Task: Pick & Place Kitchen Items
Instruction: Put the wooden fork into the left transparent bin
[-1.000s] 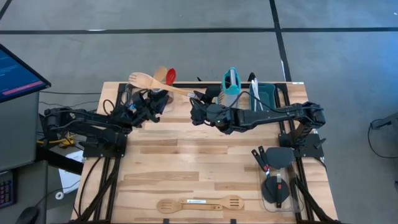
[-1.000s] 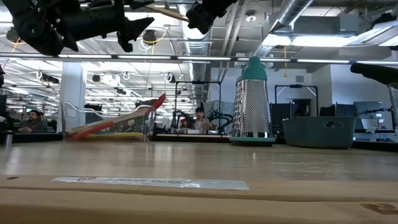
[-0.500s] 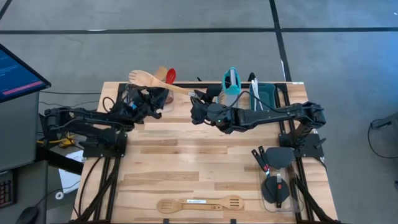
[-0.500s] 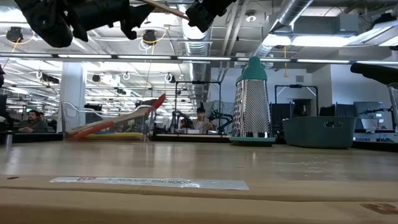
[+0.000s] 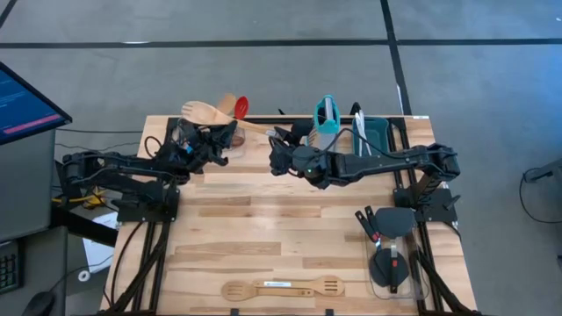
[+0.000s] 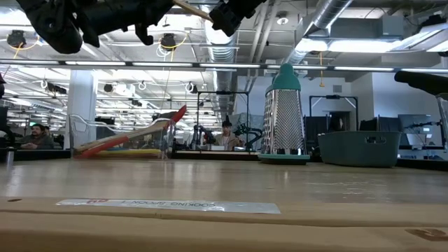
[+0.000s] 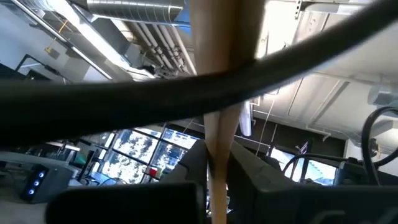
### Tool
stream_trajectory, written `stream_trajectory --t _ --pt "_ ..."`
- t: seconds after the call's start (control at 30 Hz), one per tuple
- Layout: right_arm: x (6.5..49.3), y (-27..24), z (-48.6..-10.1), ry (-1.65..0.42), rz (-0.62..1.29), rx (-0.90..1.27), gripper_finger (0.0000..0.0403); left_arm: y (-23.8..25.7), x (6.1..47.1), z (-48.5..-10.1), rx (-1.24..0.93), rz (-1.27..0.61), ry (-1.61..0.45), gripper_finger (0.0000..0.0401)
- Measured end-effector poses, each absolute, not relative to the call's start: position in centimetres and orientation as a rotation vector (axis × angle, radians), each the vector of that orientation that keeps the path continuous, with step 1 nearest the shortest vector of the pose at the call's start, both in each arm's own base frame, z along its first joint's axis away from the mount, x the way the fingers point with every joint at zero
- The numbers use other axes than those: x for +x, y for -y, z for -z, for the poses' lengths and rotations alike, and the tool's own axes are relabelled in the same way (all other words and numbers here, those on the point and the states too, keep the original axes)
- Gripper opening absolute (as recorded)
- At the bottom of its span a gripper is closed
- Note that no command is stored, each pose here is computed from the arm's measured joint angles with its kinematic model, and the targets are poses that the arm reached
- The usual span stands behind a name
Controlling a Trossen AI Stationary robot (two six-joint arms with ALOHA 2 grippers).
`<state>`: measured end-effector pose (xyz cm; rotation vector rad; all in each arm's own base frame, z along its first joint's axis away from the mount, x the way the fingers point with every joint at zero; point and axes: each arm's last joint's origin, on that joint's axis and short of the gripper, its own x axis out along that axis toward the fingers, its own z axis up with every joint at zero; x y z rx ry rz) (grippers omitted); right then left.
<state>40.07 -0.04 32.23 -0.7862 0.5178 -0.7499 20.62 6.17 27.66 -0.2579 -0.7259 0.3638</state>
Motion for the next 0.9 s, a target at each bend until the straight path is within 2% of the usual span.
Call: stream_trajectory --t 0.4,0.47,0.63,0.7,0.8,0.9 --pt "40.1 0.1 -32.1 -0.526 0.754 -0.791 0.0097 -6.1 20.7 -27.7 -0.186 -0.383 0.707 0.0003" --pt "40.0 0.1 -32.0 -0.545 0.764 -0.802 0.0121 -6.1 20.7 -27.7 -0.177 -0.377 0.701 0.0002" --pt "39.8 -0.1 -31.7 -0.595 0.805 -0.826 0.0216 -6.2 20.7 -27.7 -0.171 -0.388 0.704 0.0001" --pt "39.3 -0.3 -31.7 -0.643 0.826 -0.848 0.0243 -6.2 20.7 -27.7 -0.157 -0.393 0.701 0.0001" --pt "38.3 -0.4 -32.0 -0.691 0.838 -0.844 0.0259 -6.2 20.7 -27.7 -0.13 -0.404 0.69 0.0001" --pt "36.7 -0.2 -32.1 -0.747 0.811 -0.791 0.0257 -6.2 20.8 -27.5 -0.129 -0.41 0.67 0.0001"
